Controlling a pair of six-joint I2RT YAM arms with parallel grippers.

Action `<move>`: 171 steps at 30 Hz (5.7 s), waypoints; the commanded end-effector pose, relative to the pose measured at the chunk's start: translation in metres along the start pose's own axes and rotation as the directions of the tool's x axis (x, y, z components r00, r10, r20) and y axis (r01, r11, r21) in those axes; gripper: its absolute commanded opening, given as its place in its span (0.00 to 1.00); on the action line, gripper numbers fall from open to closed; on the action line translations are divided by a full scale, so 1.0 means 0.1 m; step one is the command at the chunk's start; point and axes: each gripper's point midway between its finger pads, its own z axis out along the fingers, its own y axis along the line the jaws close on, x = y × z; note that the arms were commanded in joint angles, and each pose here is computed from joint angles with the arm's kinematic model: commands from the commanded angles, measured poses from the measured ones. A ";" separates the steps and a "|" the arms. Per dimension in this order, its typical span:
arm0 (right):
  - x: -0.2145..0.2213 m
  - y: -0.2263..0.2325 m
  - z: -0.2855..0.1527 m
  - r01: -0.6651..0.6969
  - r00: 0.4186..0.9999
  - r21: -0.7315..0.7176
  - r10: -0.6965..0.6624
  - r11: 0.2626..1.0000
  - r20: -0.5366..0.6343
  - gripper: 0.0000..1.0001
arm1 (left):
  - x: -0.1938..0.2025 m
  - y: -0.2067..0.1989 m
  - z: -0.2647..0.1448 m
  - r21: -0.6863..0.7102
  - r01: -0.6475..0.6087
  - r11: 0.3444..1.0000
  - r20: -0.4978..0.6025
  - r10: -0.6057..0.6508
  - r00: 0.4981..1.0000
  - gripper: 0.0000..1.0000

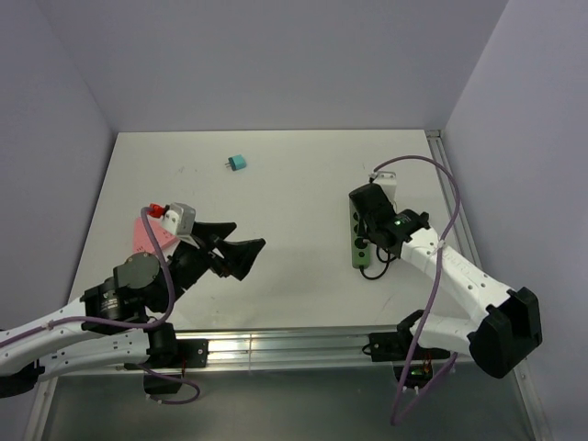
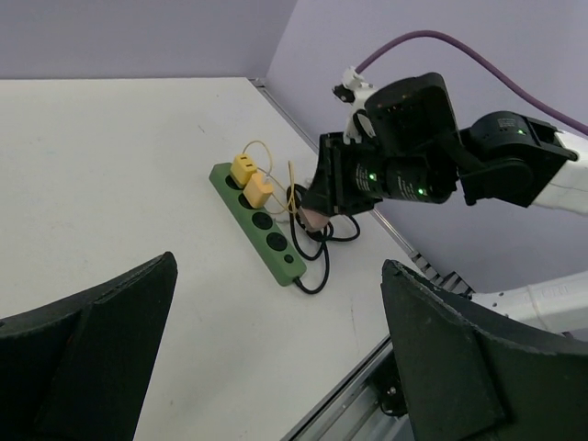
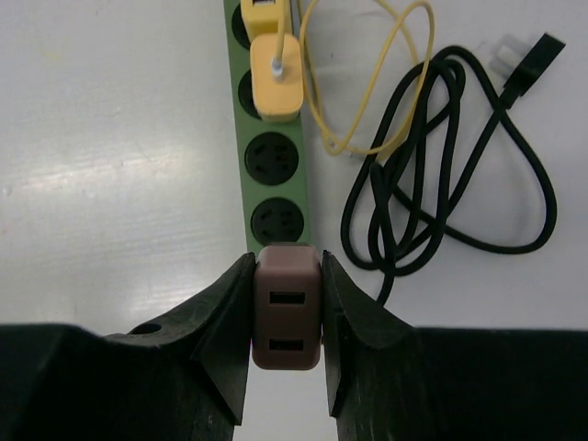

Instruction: Insert the plug

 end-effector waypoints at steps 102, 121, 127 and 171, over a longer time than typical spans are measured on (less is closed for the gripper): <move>0.32 -0.23 0.96 0.007 0.974 0.140 0.025 0.990 -0.224 0.29 | 0.07 -0.32 -0.07 0.165 0.117 0.979 -0.051 -0.110 0.993 0.99; 0.06 -0.07 0.75 -0.044 0.977 0.052 0.054 0.998 -0.208 0.48 | 0.04 -0.30 -0.08 0.155 0.105 0.982 -0.043 -0.099 0.994 0.99; 0.06 -0.08 0.76 -0.036 0.976 0.062 0.049 0.997 -0.213 0.52 | 0.03 -0.30 -0.08 0.158 0.103 0.982 -0.041 -0.098 0.994 0.99; 0.89 -0.42 1.02 -0.067 0.897 0.156 0.128 0.985 -0.424 0.00 | 0.09 -0.32 -0.08 0.170 0.106 0.980 -0.058 -0.098 0.994 0.99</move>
